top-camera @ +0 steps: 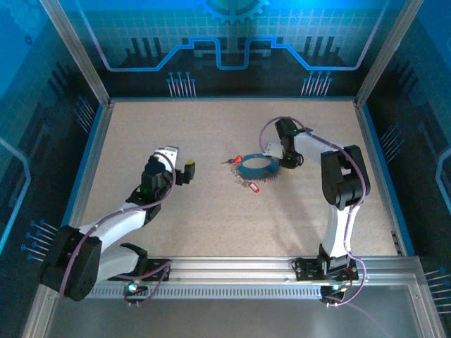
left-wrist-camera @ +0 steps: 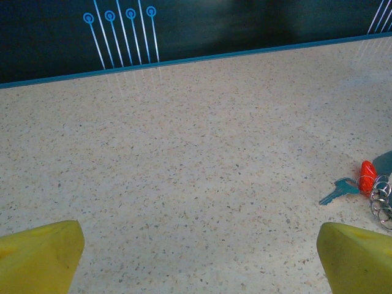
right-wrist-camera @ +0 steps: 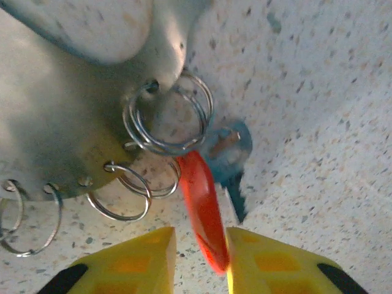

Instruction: Put the keys on the keyring

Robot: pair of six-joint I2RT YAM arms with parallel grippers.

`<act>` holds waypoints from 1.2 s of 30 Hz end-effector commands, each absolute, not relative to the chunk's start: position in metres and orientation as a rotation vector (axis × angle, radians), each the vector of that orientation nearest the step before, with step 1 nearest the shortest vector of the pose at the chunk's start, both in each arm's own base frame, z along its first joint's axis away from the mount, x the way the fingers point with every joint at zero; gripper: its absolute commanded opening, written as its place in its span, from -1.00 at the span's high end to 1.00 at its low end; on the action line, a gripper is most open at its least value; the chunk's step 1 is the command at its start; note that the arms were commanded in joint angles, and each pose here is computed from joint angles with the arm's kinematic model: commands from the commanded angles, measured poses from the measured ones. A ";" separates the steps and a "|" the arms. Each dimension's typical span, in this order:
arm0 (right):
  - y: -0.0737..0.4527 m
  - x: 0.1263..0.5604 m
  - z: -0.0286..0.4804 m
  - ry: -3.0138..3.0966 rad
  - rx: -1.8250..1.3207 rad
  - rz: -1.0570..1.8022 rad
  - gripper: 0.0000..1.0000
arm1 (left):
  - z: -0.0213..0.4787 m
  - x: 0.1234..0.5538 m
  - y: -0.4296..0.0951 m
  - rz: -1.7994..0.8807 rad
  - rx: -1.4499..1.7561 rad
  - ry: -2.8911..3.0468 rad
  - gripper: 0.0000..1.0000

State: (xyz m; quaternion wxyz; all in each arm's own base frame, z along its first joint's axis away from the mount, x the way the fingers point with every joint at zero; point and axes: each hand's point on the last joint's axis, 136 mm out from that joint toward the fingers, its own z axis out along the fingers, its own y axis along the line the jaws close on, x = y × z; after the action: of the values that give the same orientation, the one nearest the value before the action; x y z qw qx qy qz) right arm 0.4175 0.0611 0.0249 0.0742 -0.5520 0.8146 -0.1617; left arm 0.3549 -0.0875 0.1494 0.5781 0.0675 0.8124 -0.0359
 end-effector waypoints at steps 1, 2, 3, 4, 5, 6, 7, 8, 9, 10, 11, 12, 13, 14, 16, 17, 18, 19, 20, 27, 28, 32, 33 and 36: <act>0.045 0.428 0.043 2.462 -1.497 -0.548 0.38 | 0.164 0.364 -0.083 -0.054 0.150 1.869 -0.98; 0.043 0.428 0.048 2.465 -1.463 -0.560 0.37 | 0.163 0.364 -0.082 -0.046 0.150 1.873 -0.98; 0.042 0.429 0.054 2.457 -1.420 -0.572 0.37 | 0.162 0.365 -0.080 -0.036 0.145 1.878 -0.98; 0.042 0.432 0.060 2.440 -1.371 -0.578 0.37 | 0.162 0.365 -0.080 -0.028 0.146 1.883 -0.98; 0.043 0.434 0.066 2.419 -1.319 -0.576 0.36 | 0.161 0.365 -0.079 -0.021 0.144 1.890 -0.98; 0.046 0.437 0.077 2.391 -1.253 -0.569 0.35 | 0.159 0.364 -0.077 -0.013 0.142 1.900 -0.98; 0.049 0.439 0.087 2.368 -1.190 -0.547 0.35 | 0.158 0.363 -0.076 -0.006 0.140 1.908 -0.98; 0.052 0.440 0.098 2.345 -1.135 -0.520 0.34 | 0.156 0.363 -0.075 0.000 0.137 1.916 -0.98; 0.060 0.440 0.112 2.300 -1.086 -0.481 0.32 | 0.156 0.363 -0.074 0.006 0.130 1.923 -0.98; 0.069 0.439 0.125 2.244 -1.047 -0.444 0.25 | 0.155 0.362 -0.072 0.017 0.128 1.934 -0.98; 0.078 0.437 0.139 2.188 -1.021 -0.407 -0.73 | 0.154 0.362 -0.071 0.026 0.124 1.949 -0.98; 0.088 0.434 0.153 2.128 -0.991 -0.369 -1.00 | 0.153 0.362 -0.069 0.033 0.119 1.962 -0.98; 0.096 0.431 0.166 2.077 -0.958 -0.328 -0.99 | 0.153 0.363 -0.069 0.035 0.112 1.969 -0.98; 0.103 0.427 0.180 2.034 -0.924 -0.292 -0.99 | 0.151 0.363 -0.067 0.039 0.102 1.975 -0.98; 0.115 0.416 0.209 1.928 -0.820 -0.188 -0.99 | 0.149 0.364 -0.062 0.065 0.072 1.981 -0.98; 0.119 0.408 0.219 1.880 -0.772 -0.133 -0.99 | 0.148 0.365 -0.058 0.087 0.056 1.980 -0.98; 0.120 0.401 0.228 1.830 -0.708 -0.080 -0.99 | 0.147 0.366 -0.055 0.111 0.054 1.978 -0.98; 0.120 0.393 0.237 1.784 -0.654 -0.037 -0.99 | 0.146 0.366 -0.054 0.129 0.068 1.975 -0.98; 0.121 0.385 0.244 1.749 -0.628 -0.008 -0.99 | 0.145 0.366 -0.054 0.140 0.086 1.967 -0.98; 0.086 0.343 0.240 1.714 -0.458 -0.064 -0.99 | 0.135 0.368 -0.045 0.215 0.090 1.908 -0.98; 0.075 0.341 0.235 1.720 -0.411 -0.090 -0.99 | 0.133 0.369 -0.043 0.217 0.079 1.893 -0.98; 0.049 0.335 0.202 1.751 -0.277 -0.074 -0.99 | 0.125 0.377 -0.033 0.212 -0.005 1.862 -0.98; 0.044 0.336 0.193 1.768 -0.252 -0.060 -0.99 | 0.124 0.379 -0.033 0.206 -0.009 1.870 -0.98; 0.041 0.339 0.167 1.811 -0.238 -0.049 -0.99 | 0.120 0.386 -0.028 0.209 -0.020 1.905 -0.98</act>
State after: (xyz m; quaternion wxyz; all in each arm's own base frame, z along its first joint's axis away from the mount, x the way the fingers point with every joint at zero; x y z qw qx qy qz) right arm 0.3320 0.0449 0.1630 0.5854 -0.1380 0.7980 -0.0373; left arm 0.3716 -0.0353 0.0984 0.5432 0.0246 0.8339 0.0949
